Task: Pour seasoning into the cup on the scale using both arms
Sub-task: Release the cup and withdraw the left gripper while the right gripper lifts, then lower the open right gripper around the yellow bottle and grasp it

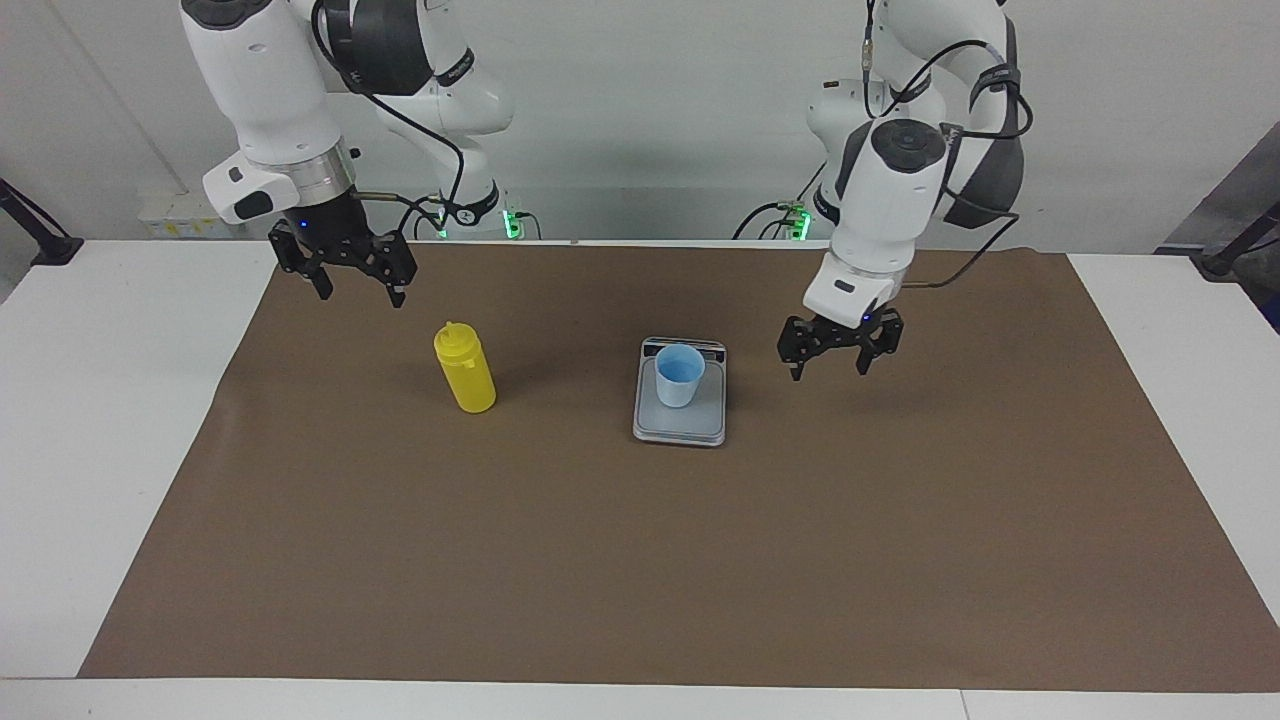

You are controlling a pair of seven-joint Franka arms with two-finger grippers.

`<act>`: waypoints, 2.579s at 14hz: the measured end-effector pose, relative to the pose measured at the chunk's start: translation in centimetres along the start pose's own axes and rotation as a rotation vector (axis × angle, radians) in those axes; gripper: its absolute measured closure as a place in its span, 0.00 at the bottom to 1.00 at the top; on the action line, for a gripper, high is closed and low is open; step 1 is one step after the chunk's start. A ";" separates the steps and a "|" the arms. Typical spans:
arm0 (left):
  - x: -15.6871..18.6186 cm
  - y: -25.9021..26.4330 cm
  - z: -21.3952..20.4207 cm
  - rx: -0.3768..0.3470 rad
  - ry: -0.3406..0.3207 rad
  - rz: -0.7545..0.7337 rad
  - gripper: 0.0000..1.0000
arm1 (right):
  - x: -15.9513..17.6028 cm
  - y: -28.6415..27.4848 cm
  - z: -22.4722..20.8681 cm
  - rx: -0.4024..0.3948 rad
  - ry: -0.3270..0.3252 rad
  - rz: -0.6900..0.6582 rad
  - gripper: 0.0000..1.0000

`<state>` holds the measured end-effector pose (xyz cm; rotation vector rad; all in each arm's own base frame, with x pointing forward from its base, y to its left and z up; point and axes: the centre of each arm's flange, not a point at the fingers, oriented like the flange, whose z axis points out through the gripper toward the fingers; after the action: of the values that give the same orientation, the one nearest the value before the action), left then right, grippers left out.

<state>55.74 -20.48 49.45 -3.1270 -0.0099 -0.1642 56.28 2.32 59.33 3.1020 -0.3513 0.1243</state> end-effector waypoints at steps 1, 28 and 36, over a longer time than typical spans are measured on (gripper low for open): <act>0.2 -1.7 -0.6 0.009 -0.007 0.024 0.00 | 0.3 0.0 0.4 0.000 0.001 0.063 0.09; 0.7 -16.4 -12.7 -0.013 -0.076 0.110 0.00 | -3.2 5.7 27.0 0.270 -0.745 1.110 0.00; 0.5 -17.2 -12.6 -0.015 -0.093 0.099 0.00 | -3.9 4.1 26.5 0.324 -0.747 1.126 0.38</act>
<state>54.82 -3.46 62.24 -3.1379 0.1452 -0.0172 53.60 -1.46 32.62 2.6038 -2.1668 -1.0489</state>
